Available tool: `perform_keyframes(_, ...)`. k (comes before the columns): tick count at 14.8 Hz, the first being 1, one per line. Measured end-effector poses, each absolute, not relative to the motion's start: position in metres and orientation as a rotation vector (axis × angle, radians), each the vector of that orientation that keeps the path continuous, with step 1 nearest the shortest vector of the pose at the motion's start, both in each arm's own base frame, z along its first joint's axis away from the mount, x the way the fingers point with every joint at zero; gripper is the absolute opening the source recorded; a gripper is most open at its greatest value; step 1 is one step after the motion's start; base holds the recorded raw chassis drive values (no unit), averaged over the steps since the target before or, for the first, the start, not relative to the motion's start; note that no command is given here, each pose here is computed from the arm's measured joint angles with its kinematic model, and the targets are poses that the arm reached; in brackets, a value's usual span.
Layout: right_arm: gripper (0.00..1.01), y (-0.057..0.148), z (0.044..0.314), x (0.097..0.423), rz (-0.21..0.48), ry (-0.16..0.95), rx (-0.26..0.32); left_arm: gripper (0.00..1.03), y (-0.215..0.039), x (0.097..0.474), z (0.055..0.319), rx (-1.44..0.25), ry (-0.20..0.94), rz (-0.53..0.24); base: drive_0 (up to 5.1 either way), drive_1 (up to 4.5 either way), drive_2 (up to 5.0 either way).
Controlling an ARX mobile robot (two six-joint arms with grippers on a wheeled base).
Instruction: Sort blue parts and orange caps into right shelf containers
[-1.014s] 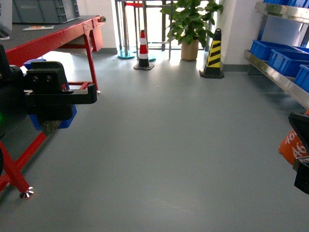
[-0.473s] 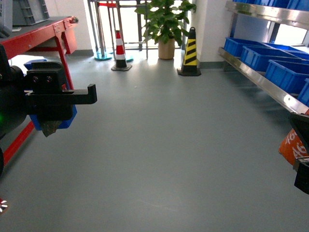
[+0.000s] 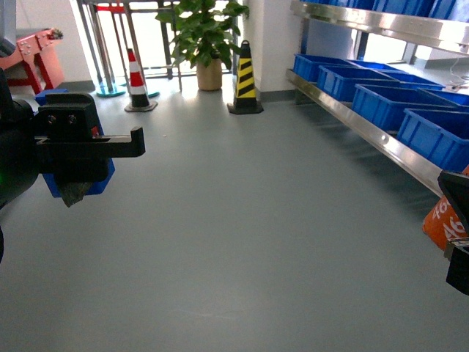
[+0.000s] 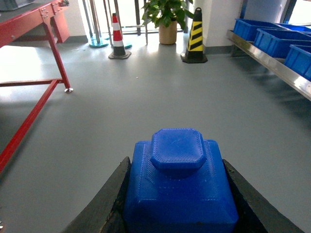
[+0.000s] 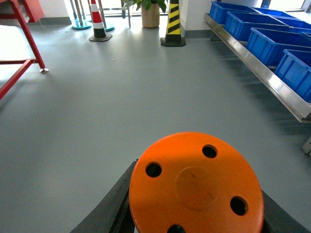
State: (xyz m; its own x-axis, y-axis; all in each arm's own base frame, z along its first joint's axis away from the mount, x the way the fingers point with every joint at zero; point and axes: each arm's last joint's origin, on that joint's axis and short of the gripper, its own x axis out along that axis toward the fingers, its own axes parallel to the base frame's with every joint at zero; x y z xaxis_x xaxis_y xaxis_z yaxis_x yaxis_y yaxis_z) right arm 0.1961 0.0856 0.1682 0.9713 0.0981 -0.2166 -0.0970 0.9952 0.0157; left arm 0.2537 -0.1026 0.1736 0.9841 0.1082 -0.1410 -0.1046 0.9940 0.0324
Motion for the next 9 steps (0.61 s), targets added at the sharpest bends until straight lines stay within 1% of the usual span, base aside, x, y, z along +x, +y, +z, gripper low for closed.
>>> perform_keyframes(9, 0.44, 0.0855, 0.1682, 0.1961, 0.098, 0.219, 0.005, 0.40, -0.1026, 0.2537, 0.1736, 0.025, 0.143, 0.107, -1.6, -1.57, -1.6)
